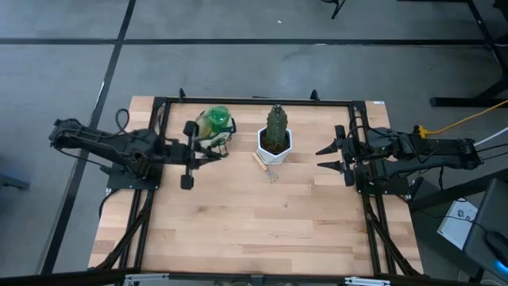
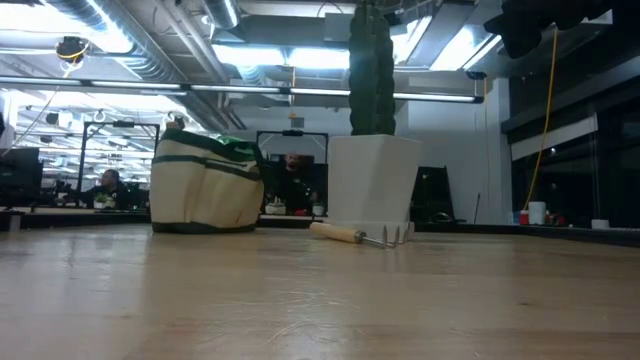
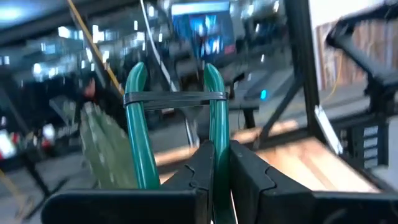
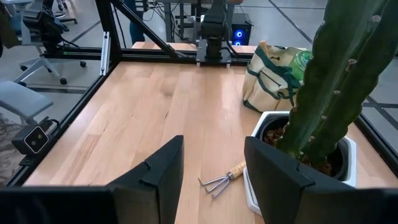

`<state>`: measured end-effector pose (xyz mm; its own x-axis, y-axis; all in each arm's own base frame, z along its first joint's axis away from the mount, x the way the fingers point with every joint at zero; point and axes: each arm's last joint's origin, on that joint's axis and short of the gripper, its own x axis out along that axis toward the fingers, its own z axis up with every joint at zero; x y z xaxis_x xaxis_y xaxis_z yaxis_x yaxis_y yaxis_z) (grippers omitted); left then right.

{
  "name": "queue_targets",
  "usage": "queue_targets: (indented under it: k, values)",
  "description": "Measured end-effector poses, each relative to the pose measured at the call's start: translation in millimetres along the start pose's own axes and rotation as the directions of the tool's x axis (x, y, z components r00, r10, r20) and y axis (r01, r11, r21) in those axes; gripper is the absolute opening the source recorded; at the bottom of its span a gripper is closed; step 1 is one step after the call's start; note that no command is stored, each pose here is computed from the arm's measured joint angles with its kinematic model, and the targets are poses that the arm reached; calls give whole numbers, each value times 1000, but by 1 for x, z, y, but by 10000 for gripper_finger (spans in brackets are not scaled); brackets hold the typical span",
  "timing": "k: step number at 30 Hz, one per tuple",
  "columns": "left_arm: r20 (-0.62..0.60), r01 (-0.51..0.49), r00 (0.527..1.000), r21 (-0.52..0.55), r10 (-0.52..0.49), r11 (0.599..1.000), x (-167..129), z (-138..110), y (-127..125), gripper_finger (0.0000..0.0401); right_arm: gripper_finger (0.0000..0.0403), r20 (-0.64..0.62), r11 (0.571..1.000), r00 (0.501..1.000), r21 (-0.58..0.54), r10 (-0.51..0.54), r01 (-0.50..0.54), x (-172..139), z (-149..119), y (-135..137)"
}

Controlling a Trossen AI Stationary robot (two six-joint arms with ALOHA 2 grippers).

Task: Pick & Place Garden tools in Gardening bag
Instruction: Put the green shear scissors into the brown gardening bag

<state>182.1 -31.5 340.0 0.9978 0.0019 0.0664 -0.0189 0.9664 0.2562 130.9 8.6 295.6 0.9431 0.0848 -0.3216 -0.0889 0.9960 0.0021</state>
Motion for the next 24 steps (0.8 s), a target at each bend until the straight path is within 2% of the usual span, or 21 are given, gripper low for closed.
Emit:
queue_targets:
  k: [5, 13, 24]
  values:
    - [112, 18, 993, 27, -21, 999, -13, 13, 9, 26, 172, 0, 1000, 1000, 0, 0, 0, 0, 0, 0]
    - [161, -5, 987, 56, -4, 998, -22, 18, 16, 26, 172, 0, 1000, 1000, 0, 0, 0, 0, 0, 0]
    - [123, -187, 976, 64, 178, 980, -27, 15, 41, 26, 172, 0, 1000, 1000, 0, 0, 0, 0, 0, 0]
